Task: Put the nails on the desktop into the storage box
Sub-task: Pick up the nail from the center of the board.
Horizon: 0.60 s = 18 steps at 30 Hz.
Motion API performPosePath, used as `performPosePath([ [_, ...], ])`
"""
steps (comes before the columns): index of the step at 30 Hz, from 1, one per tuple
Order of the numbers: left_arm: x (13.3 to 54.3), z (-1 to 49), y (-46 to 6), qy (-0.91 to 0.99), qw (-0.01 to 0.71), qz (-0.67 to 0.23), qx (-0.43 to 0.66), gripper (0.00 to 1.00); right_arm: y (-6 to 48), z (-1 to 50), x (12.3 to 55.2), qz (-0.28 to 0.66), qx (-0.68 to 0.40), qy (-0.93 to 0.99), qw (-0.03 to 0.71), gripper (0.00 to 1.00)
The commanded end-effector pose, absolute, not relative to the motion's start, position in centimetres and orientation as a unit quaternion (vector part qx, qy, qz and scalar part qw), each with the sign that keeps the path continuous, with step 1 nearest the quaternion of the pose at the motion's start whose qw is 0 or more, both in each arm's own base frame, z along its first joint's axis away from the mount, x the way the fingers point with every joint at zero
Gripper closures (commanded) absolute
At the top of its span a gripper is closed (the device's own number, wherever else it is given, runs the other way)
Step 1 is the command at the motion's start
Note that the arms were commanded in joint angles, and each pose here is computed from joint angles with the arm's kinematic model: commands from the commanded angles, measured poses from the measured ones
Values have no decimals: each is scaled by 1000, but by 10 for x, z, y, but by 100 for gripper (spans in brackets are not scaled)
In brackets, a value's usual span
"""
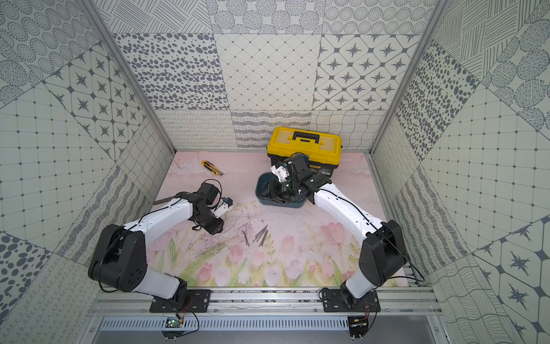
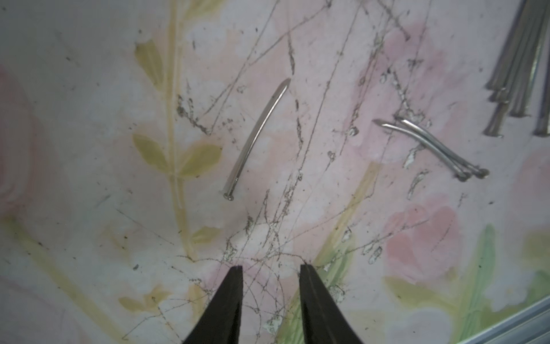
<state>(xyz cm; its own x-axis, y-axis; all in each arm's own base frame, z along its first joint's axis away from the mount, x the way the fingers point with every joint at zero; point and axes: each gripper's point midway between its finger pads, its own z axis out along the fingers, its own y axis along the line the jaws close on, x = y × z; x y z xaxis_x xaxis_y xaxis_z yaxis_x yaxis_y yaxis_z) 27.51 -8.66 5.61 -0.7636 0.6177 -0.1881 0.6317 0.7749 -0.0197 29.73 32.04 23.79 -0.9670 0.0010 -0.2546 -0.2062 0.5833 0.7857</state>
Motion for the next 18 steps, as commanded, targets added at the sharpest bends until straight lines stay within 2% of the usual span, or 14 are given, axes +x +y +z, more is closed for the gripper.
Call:
performPosePath([
  [1, 306, 59, -94, 873, 144, -16, 465, 62, 321, 250, 298, 465, -61, 875, 124, 62],
  [7, 320, 47, -91, 865, 128, 0, 486, 57, 320, 251, 299, 464, -60, 875, 124, 62],
  [13, 328, 39, -93, 857, 107, -4, 504, 57, 317, 252, 300, 464, -59, 875, 123, 62],
  [18, 317, 33, -97, 848, 80, -28, 524, 58, 311, 252, 300, 462, -54, 876, 126, 62],
])
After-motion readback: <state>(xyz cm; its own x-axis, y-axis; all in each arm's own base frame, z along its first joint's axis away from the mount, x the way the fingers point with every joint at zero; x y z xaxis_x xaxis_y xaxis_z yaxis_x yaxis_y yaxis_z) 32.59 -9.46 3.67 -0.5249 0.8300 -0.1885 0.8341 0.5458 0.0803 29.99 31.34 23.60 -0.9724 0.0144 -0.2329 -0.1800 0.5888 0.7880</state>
